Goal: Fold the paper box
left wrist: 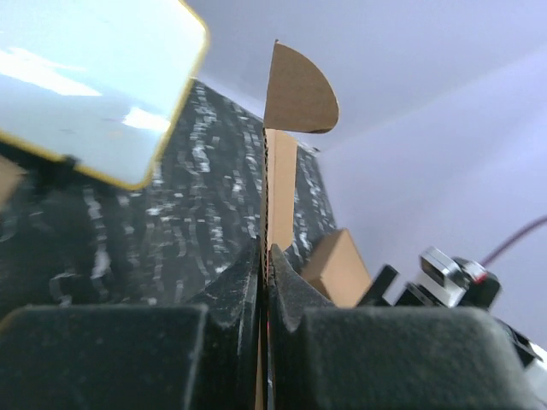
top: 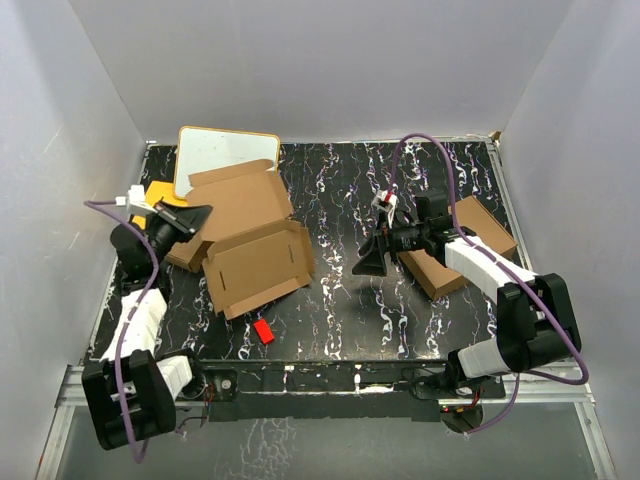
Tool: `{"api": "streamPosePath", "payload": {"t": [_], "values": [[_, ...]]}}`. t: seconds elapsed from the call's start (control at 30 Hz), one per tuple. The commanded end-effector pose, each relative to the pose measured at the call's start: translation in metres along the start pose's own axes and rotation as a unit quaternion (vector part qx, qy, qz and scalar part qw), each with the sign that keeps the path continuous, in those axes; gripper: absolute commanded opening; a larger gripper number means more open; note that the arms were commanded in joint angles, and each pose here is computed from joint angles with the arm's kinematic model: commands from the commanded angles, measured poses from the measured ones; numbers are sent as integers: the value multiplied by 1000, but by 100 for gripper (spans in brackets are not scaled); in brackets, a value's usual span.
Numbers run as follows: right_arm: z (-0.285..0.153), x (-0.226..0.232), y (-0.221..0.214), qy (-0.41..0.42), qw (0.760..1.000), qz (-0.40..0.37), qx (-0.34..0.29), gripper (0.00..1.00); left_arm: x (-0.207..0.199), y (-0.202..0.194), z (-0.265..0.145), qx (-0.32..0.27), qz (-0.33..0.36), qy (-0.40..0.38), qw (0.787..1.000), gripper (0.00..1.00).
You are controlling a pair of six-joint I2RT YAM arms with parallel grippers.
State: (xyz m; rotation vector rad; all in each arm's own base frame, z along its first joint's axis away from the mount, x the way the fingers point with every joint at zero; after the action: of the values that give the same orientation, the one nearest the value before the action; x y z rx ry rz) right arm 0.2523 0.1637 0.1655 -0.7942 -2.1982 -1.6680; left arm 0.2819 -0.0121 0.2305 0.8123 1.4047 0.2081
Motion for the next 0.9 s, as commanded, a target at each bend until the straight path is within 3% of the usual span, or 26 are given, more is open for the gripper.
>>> {"api": "streamPosePath", "payload": {"t": [0.0, 0.27, 0.67, 0.87], "values": [[2, 2, 23, 24, 998, -47, -28, 98, -45, -7, 13, -40, 18, -86, 995, 0], [3, -23, 20, -73, 995, -33, -52, 98, -62, -49, 37, -41, -10, -132, 990, 0], [2, -50, 8, -169, 982, -22, -81, 100, -76, -80, 50, -18, 15, -155, 988, 0], [5, -55, 8, -169, 982, -14, -83, 88, -78, -86, 52, -11, 13, -163, 987, 0]]}}
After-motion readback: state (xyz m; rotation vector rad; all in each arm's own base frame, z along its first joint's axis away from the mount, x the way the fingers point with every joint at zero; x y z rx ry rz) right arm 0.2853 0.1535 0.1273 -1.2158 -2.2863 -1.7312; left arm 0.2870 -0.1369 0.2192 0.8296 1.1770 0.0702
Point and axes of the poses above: each gripper's point midway between its finger pads, its own z axis out along the fingers, its own x axis along the line the jaws close on, y = z × x, the point moved 6 cm from there along -z, back along the fingers, and after that the axes turned 2 degrees about z, right-handed, at the moved point
